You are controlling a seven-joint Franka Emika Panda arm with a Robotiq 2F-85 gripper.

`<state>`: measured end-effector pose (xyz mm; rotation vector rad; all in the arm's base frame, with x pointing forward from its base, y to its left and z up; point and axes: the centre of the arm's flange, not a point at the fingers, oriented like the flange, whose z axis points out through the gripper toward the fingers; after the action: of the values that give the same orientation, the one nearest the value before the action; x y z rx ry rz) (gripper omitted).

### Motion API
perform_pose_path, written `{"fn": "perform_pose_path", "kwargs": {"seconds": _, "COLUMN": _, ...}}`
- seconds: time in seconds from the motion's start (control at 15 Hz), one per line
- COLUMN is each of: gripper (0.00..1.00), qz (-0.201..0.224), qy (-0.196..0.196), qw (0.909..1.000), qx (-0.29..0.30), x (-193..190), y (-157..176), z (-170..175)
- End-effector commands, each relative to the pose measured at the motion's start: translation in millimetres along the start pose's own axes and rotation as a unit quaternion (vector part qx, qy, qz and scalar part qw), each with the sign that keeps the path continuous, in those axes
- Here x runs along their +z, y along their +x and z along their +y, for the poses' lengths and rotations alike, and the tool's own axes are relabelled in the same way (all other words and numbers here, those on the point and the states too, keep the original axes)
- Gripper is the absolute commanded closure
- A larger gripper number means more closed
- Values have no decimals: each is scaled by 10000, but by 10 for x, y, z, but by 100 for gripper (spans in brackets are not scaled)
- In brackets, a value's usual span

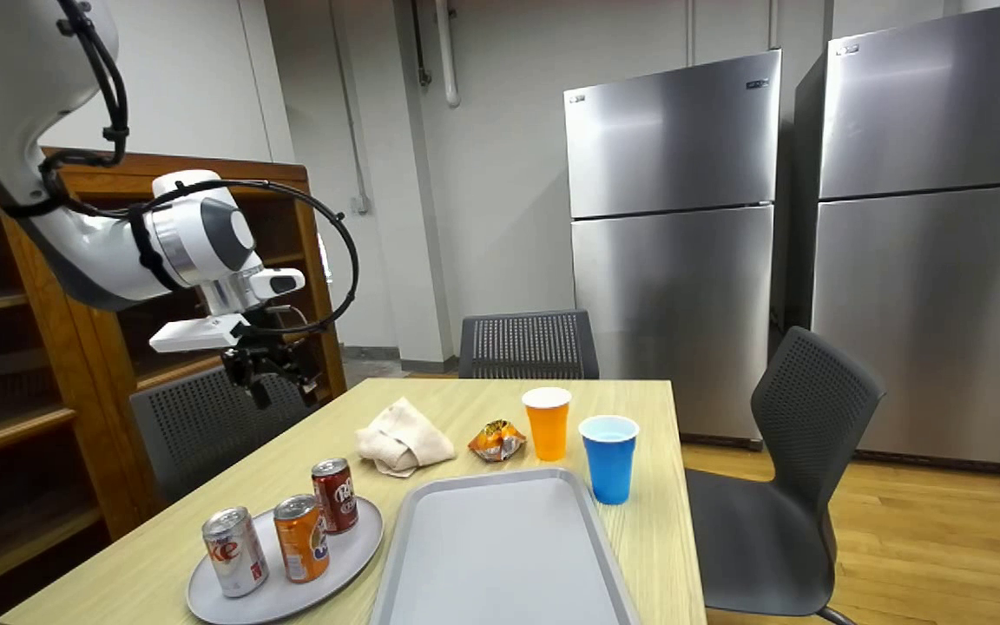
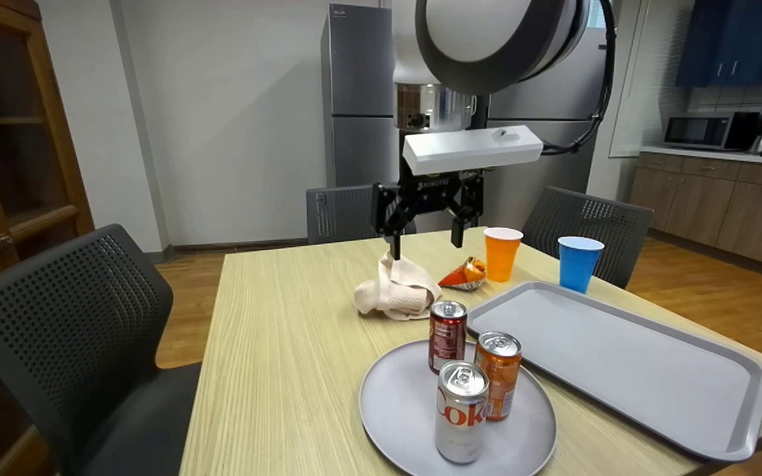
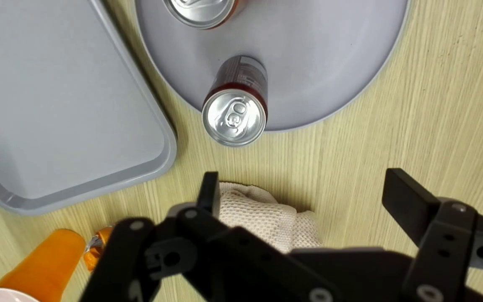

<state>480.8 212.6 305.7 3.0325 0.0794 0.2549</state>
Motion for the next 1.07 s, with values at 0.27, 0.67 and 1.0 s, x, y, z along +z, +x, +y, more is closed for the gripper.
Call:
{"fn": "perform_pose_path", "kwargs": {"seconds": 0.27, "gripper": 0, "qz": -141, "qy": -347, "qw": 9983, "qx": 456, "x": 210, "y": -109, "z": -51}}
{"fn": "perform_pose_path", "kwargs": {"seconds": 0.67, "gripper": 0, "qz": -352, "qy": -303, "qw": 9978, "qx": 479, "x": 566, "y": -76, "z": 30}}
{"fn": "perform_pose_path", "kwargs": {"seconds": 1.0, "gripper": 0, "qz": -378, "qy": -49, "qw": 9978, "qx": 542, "x": 791, "y": -6, "z": 106}}
